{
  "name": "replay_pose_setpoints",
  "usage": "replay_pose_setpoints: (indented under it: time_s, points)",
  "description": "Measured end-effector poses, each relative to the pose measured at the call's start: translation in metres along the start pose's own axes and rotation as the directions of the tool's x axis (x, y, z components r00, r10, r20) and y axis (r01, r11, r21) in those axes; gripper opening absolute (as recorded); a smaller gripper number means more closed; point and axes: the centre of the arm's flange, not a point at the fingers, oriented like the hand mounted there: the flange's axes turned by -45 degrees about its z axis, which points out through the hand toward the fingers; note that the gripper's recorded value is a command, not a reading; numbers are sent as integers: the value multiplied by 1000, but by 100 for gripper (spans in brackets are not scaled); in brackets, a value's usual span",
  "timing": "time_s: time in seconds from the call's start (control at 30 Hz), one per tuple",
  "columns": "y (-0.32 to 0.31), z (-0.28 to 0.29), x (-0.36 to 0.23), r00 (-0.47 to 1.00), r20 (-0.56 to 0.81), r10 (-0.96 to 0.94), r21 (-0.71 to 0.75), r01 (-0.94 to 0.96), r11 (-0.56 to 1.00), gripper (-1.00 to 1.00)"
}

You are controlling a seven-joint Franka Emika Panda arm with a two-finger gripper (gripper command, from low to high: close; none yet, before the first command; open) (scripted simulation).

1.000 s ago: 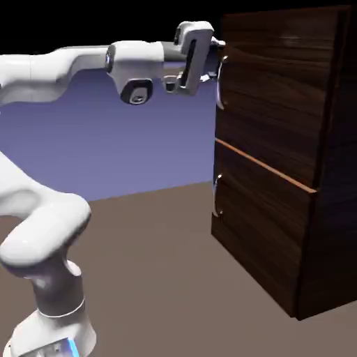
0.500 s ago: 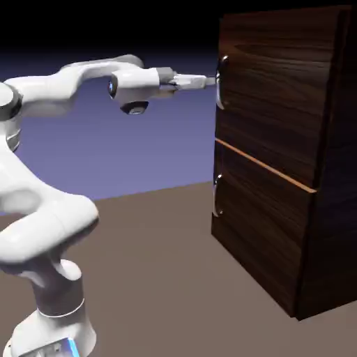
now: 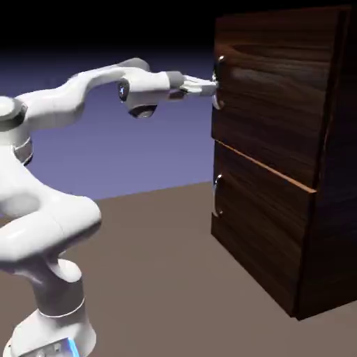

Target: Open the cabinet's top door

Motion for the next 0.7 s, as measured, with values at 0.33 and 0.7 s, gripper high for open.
replay_pose_setpoints:
  time_s: [0.33, 0.7]
  points:
    - [-38, -81, 0, 1000, 0, 0, -199, 0, 980, -100]
    - [-110, -172, 0, 1000, -1, 0, -445, -1, 895, -100]
